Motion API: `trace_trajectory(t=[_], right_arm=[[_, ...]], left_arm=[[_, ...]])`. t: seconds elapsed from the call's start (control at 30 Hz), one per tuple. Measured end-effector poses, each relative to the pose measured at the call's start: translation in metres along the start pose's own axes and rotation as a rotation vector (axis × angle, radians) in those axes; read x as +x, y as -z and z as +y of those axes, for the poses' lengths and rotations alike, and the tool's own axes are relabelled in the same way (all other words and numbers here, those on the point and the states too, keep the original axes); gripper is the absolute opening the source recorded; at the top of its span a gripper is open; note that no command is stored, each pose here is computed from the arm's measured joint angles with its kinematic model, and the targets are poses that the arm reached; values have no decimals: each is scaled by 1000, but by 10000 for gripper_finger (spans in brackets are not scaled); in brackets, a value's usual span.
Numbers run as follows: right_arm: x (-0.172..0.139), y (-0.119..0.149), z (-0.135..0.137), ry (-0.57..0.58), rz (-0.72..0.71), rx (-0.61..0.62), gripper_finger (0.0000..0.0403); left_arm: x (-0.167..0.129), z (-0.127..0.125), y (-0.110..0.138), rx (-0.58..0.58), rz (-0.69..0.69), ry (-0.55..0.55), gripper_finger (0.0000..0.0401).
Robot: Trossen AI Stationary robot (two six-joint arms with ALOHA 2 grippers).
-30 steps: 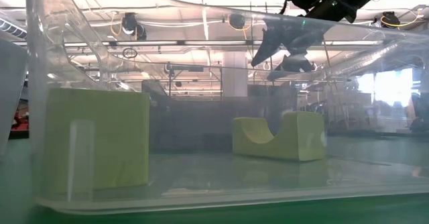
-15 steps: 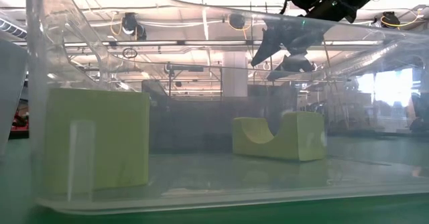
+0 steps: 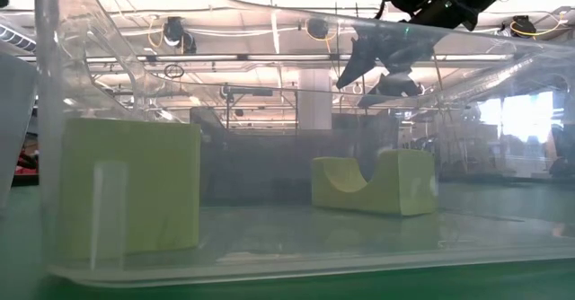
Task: Sort & place blocks by color
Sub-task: Put the light blue block into the gray bin, then put the blue block into the black bin
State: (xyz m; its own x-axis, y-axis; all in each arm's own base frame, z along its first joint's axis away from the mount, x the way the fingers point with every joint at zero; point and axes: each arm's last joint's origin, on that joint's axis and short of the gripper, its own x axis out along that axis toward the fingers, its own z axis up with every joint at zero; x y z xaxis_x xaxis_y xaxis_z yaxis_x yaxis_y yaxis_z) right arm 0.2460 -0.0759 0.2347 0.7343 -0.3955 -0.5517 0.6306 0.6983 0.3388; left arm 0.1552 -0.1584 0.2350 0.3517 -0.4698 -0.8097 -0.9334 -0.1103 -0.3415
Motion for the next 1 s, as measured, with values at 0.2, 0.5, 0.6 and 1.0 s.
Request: trace_trajectory(t=[0.2,0.5,0.6,1.0], right_arm=[[0,-6,3,-35,-58,12,338],[-3,-20,11,-121,-202,43,338],[-4,-25,14,-151,-252,54,338],[-16,-47,25,-297,-497,106,338]], left_arm=[[13,2,-4,-1,-61,-58,179],[17,-2,-1,19,-37,-32,275],[12,-6,1,46,-16,38,275],[-41,-43,-30,212,-467,605,219]])
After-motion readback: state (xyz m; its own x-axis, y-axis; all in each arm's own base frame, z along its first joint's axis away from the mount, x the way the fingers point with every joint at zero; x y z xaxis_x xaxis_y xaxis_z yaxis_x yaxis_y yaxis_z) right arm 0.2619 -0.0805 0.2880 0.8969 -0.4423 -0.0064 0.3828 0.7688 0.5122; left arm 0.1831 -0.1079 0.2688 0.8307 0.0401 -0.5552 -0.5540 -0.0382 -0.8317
